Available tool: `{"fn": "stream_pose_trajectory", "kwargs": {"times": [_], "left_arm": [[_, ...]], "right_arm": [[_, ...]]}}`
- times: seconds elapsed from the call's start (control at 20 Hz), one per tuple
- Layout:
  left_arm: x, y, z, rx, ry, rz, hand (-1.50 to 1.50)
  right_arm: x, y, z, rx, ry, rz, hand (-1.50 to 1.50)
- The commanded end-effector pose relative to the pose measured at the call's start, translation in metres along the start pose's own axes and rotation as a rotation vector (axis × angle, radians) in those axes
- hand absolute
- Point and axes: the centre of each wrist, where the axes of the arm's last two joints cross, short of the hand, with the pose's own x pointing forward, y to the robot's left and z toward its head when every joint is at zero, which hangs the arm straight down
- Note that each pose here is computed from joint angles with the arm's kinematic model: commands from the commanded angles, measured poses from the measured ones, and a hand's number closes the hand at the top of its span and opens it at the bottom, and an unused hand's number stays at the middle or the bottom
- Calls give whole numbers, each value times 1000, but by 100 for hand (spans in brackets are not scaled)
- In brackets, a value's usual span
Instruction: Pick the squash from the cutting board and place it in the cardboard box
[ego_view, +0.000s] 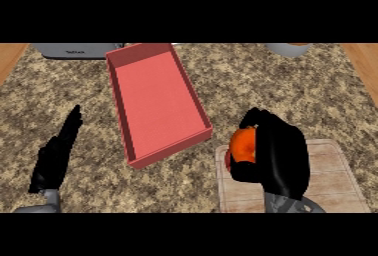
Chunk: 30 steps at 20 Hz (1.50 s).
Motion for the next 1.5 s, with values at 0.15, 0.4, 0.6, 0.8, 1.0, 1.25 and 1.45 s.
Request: {"fn": "stream_pose_trajectory", "kwargs": {"times": [0.15, 0.4, 0.6, 0.8, 1.0, 1.25, 1.45], "left_arm": [[9, -8, 2, -8, -2, -6, 0], [3, -6, -7, -6, 0, -15, 0], [-2, -13, 1, -23, -10, -20, 0], [-11, -20, 1, -4, -15, -12, 0], [3, -14, -8, -23, -5, -7, 0], [4, -17, -16, -35, -26, -13, 0], [6, -12, -2, -65, -29, -9, 0]], "right_arm": [[43, -37, 3, -89, -235, -261, 150], [92, -54, -9, -78, -294, -291, 150], [130, -54, -43, -67, -244, -289, 150], [141, -45, -73, -65, -251, -284, 150], [168, -45, -92, 1, -200, -268, 150], [166, -8, -131, 41, -157, -238, 150], [170, 0, -147, 77, -123, -210, 150]]}}
